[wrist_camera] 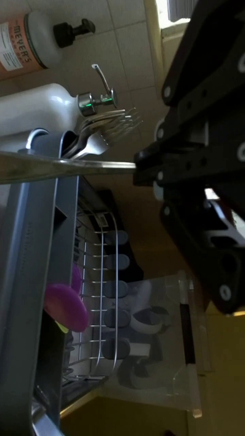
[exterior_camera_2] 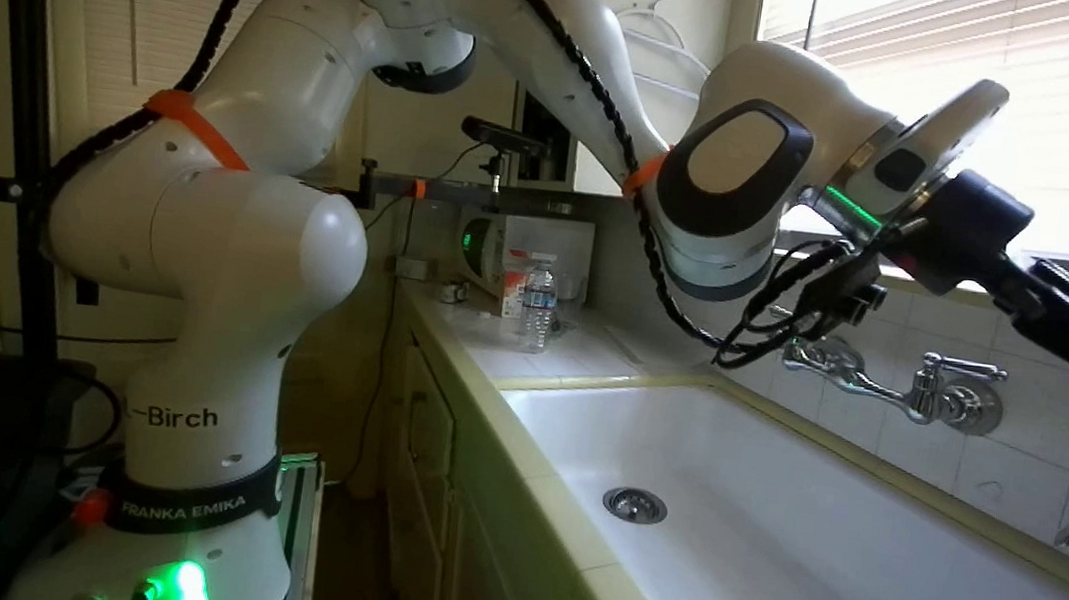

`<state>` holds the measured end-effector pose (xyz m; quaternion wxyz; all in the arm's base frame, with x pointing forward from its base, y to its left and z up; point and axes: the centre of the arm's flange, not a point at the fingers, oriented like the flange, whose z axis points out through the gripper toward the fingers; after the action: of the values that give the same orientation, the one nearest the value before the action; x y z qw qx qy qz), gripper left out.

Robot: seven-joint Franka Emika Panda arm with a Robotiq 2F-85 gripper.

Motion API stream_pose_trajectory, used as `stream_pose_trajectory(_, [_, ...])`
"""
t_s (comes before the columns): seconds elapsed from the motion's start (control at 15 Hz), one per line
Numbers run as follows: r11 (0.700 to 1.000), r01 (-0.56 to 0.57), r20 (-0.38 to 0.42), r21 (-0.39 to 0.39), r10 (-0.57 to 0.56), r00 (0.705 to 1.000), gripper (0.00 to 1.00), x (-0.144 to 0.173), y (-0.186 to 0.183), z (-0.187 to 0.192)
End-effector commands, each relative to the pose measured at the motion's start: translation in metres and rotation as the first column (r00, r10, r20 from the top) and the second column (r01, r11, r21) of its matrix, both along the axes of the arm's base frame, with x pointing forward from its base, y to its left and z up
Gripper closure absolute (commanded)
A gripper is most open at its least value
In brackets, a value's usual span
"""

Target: Remove the spoon out of the sink

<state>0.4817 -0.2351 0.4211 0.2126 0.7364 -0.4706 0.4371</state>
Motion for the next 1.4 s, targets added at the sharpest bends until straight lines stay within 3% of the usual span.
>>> stream_pose_trajectory(0.0, [0.997, 0.043, 0.017, -0.071, -0.042, 0.999, 0.98, -0.012, -0.001, 0.007])
stream_pose_trajectory(1.33, [0.986, 0.087, -0.013, -0.142, -0.090, 0.996, 0.98, 0.004, -0.071, 0.013])
